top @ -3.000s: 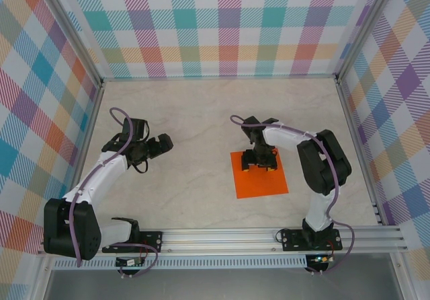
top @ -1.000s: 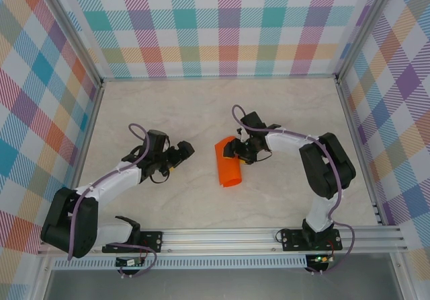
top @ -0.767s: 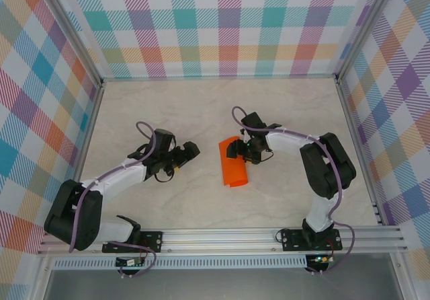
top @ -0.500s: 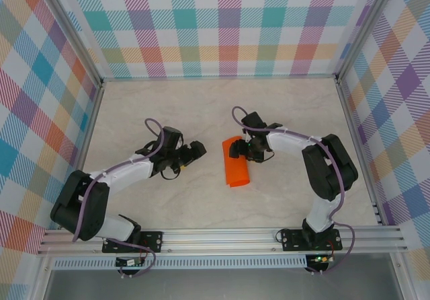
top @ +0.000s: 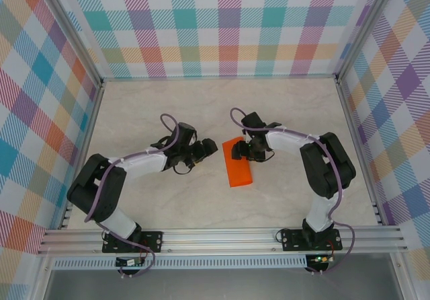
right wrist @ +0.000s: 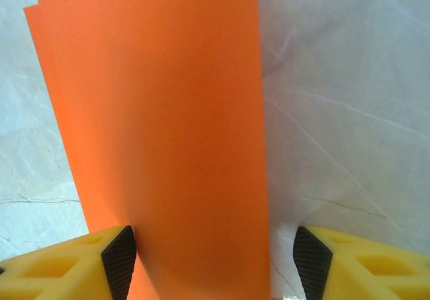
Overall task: Fold a paper plane with a square sheet of paper (pick it up from the middle)
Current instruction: Fold the square sheet of paper in half at the center of the table, then hold the square sheet of paper at the center of the table.
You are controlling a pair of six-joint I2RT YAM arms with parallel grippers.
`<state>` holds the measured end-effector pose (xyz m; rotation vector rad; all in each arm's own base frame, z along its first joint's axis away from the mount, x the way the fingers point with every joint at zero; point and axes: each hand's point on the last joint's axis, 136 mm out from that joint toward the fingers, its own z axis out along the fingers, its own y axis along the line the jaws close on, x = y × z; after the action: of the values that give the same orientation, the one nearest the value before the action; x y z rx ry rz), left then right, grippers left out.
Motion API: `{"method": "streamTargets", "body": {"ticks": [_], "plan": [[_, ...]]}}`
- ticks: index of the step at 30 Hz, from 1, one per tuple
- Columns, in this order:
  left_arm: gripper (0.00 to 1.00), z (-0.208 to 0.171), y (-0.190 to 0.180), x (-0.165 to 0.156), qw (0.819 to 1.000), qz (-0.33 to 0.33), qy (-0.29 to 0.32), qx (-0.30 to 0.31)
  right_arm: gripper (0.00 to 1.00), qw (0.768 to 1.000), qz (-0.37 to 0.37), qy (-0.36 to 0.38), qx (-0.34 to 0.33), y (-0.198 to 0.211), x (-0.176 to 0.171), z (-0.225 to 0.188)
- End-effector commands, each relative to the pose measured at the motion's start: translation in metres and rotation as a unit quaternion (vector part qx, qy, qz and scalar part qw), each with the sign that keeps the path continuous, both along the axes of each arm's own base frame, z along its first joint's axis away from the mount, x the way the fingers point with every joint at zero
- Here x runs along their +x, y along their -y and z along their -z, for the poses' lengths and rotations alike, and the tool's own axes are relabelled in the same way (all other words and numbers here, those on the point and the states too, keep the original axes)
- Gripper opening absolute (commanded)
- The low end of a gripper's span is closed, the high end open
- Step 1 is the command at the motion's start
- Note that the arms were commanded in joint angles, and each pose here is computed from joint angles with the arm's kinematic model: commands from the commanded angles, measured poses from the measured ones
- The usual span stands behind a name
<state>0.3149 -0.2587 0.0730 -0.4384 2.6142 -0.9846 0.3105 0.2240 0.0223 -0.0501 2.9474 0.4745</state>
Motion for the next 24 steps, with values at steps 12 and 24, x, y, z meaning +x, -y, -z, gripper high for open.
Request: {"method": "streamTargets", "body": {"ticks": [12, 24], "plan": [[0.61, 0.003, 0.035, 0.018, 1.000, 0.016, -0.005, -0.024, 0.71, 0.998, -0.036, -0.038, -0.045, 0.009, -0.014, 0.060], [0.46, 0.011, 0.050, 0.033, 0.999, 0.015, -0.021, -0.029, 0.72, 0.995, -0.043, -0.041, -0.076, 0.019, -0.016, 0.083]]}}
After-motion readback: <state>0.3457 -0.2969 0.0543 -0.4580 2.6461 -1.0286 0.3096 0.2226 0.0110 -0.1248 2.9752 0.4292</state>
